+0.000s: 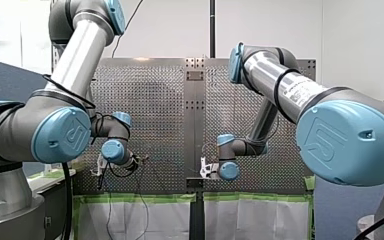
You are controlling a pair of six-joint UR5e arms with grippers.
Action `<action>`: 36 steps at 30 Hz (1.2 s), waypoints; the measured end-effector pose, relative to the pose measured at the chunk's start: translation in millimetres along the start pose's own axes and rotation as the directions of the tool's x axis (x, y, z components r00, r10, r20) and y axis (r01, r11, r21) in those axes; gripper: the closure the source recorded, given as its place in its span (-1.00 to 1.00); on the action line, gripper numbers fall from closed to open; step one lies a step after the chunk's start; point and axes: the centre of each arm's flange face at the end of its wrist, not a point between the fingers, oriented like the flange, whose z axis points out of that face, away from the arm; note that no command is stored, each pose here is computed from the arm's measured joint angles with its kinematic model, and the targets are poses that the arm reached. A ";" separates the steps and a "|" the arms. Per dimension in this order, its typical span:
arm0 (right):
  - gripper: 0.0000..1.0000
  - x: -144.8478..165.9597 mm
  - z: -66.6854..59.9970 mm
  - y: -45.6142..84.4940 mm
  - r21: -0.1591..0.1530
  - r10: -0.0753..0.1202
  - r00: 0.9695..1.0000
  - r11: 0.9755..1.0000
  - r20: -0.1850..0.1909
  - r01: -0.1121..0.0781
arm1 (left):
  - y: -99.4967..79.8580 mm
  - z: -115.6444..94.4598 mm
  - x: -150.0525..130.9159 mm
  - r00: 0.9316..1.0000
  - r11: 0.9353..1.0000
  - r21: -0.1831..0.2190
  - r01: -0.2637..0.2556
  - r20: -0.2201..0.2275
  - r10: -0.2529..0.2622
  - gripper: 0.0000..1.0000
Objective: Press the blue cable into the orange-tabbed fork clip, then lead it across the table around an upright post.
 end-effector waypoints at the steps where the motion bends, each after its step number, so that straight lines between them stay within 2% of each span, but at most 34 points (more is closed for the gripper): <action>1: 1.00 -0.2 0.0 0.2 0.000 0.000 1.000 1.000 0.001 0.000 | -1.2 -1.1 0.9 1.000 1.000 0.003 -0.010 -0.007 0.010 -1.00; 7: 1.00 -0.1 0.3 1.5 -0.002 0.003 1.000 1.000 0.001 -0.003 | -10.6 -4.4 2.9 0.998 0.998 0.028 -0.058 -0.016 0.059 -1.00; 15: 1.00 -0.3 0.6 2.2 -0.003 0.005 1.000 1.000 0.001 -0.005 | -25.7 -8.4 4.4 0.997 0.995 0.065 -0.082 -0.006 0.082 -1.00; 21: 1.00 -0.6 0.2 2.1 -0.002 0.006 1.000 1.000 0.003 -0.006 | -41.0 -8.4 1.4 0.996 0.992 0.091 -0.092 0.021 0.090 -1.00; 27: 1.00 -0.5 0.5 1.8 -0.001 0.006 1.000 1.000 0.002 -0.006 | -64.2 -2.2 -11.0 0.996 0.992 0.101 -0.072 0.060 0.066 -1.00; 36: 1.00 -1.1 0.3 1.7 0.002 0.001 1.000 1.000 0.005 -0.002 | -105.5 2.9 -30.8 0.993 0.994 0.110 -0.009 0.119 -0.004 -1.00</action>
